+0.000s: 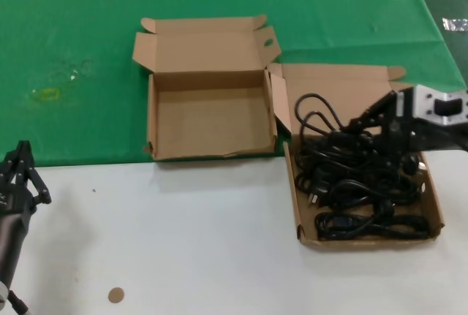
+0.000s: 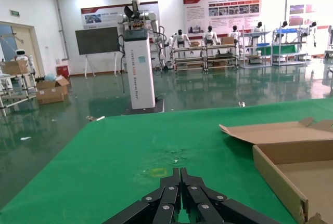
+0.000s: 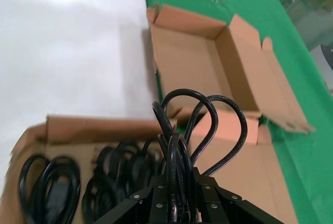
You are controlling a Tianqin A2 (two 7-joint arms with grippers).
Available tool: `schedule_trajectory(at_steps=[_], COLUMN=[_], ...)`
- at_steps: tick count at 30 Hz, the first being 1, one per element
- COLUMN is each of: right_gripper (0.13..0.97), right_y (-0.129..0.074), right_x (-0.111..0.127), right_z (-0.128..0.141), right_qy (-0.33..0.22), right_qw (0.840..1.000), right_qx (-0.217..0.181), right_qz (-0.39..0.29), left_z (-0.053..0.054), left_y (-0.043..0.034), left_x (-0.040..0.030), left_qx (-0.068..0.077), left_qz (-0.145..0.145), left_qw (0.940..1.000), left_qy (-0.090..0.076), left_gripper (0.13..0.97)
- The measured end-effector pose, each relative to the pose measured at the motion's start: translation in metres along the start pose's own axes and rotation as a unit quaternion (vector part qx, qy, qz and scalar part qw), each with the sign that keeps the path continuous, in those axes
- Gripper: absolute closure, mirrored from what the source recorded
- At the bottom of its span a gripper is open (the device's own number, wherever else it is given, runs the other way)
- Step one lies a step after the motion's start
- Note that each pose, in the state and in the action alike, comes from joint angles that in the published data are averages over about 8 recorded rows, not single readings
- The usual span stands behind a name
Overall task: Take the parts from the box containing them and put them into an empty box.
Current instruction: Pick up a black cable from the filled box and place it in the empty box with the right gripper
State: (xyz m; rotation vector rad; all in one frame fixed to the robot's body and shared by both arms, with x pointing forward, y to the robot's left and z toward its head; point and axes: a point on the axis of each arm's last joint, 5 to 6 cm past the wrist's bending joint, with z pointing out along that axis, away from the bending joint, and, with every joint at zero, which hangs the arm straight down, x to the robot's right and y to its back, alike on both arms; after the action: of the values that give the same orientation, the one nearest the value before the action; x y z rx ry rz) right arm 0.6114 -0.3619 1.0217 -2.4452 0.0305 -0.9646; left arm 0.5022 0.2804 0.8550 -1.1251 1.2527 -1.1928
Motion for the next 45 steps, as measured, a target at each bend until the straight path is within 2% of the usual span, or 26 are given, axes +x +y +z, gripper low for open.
schedule_trajectory(at_steps=[5,14,29,36,45], right_gripper=[0.880,0.881,0.882,0.882,0.882], right_y=[-0.022,-0.069,-0.137,-0.151,-0.150], right_x=[0.013,0.034,0.045,0.047,0.048], right_z=[0.016,0.060,0.126,0.150,0.174], right_qy=[0.005,0.021,0.030,0.036,0.045], right_qw=[1.000,0.998,0.994,0.994,0.995], right_qx=[0.024,0.067,0.107,0.105,0.087], right_qz=[-0.002,-0.006,-0.009,-0.013,-0.025], left_z=[0.000,0.000,0.000,0.000,0.000], left_y=[0.0000,0.0000,0.0000,0.0000,0.0000], left_x=[0.0000,0.0000,0.0000,0.0000,0.0000], left_qx=[0.000,0.000,0.000,0.000,0.000], left_qz=[0.000,0.000,0.000,0.000,0.000], left_qw=[1.0000,1.0000,1.0000,1.0000,1.0000], left_qy=[0.000,0.000,0.000,0.000,0.000], left_gripper=[0.945,0.945,0.945,0.945,0.945])
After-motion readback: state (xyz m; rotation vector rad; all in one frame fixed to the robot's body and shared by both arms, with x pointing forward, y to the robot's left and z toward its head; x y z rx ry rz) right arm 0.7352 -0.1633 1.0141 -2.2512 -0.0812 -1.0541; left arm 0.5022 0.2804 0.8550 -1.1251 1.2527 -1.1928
